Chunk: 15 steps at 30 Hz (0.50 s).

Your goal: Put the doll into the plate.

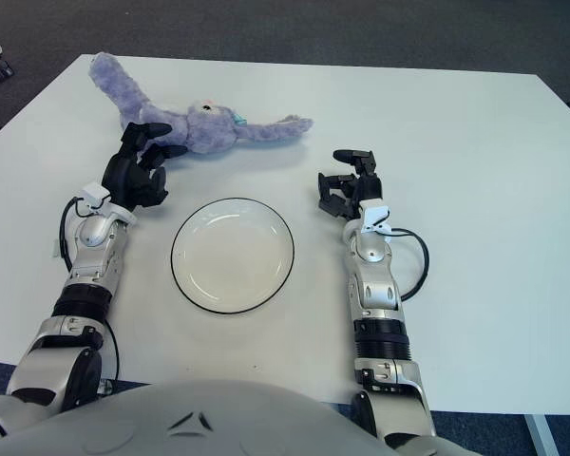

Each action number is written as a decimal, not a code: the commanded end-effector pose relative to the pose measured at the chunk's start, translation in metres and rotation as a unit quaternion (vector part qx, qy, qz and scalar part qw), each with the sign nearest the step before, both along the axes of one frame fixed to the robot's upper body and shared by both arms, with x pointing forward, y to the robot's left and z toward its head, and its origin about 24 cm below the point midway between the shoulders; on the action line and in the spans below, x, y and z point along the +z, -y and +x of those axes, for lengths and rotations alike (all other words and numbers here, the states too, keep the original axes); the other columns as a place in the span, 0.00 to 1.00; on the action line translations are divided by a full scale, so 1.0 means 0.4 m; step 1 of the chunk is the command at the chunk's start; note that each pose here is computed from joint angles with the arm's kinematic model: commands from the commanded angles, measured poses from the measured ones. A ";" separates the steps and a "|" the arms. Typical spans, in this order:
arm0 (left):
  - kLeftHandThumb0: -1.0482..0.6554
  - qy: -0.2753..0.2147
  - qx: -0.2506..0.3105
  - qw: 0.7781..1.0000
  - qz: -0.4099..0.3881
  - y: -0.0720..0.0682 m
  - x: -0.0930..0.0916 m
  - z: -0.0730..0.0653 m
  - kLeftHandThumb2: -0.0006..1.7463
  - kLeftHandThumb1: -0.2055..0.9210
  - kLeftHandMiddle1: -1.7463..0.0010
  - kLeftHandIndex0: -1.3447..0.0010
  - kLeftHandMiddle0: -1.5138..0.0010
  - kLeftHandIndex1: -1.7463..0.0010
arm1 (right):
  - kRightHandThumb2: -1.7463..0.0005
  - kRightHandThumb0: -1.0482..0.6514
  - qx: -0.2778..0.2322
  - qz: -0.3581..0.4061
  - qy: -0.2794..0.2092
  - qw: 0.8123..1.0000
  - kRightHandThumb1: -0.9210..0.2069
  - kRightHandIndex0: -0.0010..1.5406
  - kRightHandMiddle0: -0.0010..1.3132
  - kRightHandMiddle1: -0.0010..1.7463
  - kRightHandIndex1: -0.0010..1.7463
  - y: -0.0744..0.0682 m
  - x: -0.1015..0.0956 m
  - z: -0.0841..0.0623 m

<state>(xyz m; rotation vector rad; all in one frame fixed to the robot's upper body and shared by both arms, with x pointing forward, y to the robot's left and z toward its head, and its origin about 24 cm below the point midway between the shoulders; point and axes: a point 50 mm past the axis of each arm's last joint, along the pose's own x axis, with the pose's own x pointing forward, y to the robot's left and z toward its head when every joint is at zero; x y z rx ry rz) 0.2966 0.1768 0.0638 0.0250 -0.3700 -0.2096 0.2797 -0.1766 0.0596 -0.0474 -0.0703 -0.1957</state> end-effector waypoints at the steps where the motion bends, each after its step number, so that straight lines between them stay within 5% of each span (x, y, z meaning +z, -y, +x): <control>1: 0.33 -0.049 0.015 0.999 -0.013 0.000 -0.080 -0.052 0.54 0.67 0.50 1.00 0.76 0.29 | 0.49 0.81 -0.008 0.015 -0.025 1.000 0.36 0.40 0.08 0.79 0.85 -0.001 -0.035 -0.014; 15: 0.32 0.028 0.081 0.996 -0.014 -0.008 -0.031 -0.067 0.53 0.71 0.51 0.99 0.77 0.28 | 0.41 0.87 -0.005 0.020 -0.027 0.999 0.44 0.41 0.09 0.81 0.89 -0.007 -0.037 -0.010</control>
